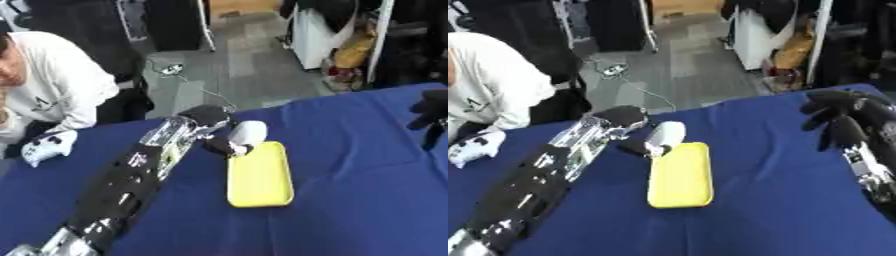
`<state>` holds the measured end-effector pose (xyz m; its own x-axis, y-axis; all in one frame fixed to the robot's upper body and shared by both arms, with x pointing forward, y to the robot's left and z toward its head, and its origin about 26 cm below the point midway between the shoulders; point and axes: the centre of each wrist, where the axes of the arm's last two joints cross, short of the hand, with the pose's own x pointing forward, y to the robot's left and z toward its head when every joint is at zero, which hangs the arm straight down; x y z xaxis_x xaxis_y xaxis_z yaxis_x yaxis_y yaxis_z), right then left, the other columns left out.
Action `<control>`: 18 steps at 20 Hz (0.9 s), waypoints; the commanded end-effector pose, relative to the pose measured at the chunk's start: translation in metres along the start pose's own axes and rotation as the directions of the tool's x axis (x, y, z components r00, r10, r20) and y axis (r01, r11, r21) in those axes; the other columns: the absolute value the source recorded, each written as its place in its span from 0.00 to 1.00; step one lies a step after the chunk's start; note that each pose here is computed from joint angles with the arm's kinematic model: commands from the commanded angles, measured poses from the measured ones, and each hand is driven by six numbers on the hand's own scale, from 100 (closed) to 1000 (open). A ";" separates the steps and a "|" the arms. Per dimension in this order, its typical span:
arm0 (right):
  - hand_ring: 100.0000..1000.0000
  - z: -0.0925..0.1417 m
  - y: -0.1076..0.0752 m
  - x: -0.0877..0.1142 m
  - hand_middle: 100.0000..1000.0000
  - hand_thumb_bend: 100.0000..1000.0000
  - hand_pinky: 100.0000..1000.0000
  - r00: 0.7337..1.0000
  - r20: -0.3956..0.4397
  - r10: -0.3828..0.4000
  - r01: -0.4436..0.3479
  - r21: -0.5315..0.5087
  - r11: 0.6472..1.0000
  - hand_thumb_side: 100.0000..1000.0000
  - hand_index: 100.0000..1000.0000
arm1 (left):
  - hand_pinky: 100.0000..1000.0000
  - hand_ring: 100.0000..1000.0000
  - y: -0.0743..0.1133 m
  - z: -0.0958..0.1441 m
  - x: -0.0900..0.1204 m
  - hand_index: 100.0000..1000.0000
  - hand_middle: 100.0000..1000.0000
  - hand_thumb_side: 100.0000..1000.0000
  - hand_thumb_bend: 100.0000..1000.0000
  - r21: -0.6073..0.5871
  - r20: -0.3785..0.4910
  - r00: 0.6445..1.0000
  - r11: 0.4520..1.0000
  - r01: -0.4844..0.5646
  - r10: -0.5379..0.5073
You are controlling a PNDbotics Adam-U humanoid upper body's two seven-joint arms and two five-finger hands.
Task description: Pick up objects on the table and place them in the box.
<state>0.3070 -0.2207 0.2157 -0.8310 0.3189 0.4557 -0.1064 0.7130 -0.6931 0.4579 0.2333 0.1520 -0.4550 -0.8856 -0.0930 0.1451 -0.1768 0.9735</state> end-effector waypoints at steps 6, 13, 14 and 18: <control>0.53 -0.006 -0.006 0.007 0.62 0.00 0.31 0.999 0.035 0.022 -0.022 -0.002 1.000 0.89 0.81 | 0.00 0.00 0.010 0.011 -0.004 0.10 0.00 0.89 0.00 -0.057 0.041 0.992 0.991 0.123 -0.121; 0.53 -0.006 -0.006 0.007 0.62 0.00 0.31 0.999 0.035 0.022 -0.022 -0.001 1.000 0.89 0.81 | 0.00 0.00 -0.010 0.014 -0.005 0.10 0.00 0.89 0.00 -0.084 0.056 0.989 0.986 0.143 -0.138; 0.53 -0.006 -0.006 0.007 0.62 0.00 0.31 0.999 0.035 0.022 -0.022 0.000 1.000 0.89 0.81 | 0.00 0.00 -0.012 0.014 -0.005 0.10 0.00 0.89 0.00 -0.084 0.056 0.989 0.986 0.144 -0.139; 0.53 -0.006 -0.006 0.007 0.62 0.00 0.31 0.999 0.037 0.021 -0.022 0.000 1.000 0.89 0.81 | 0.00 0.00 -0.022 0.012 -0.004 0.11 0.00 0.89 0.00 -0.077 0.060 0.988 0.986 0.149 -0.144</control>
<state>0.3070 -0.2206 0.2158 -0.8321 0.3181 0.4544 -0.1071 0.7116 -0.6943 0.4448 0.2393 0.1248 -0.5349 -0.8234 -0.1895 0.1724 -0.3260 0.9295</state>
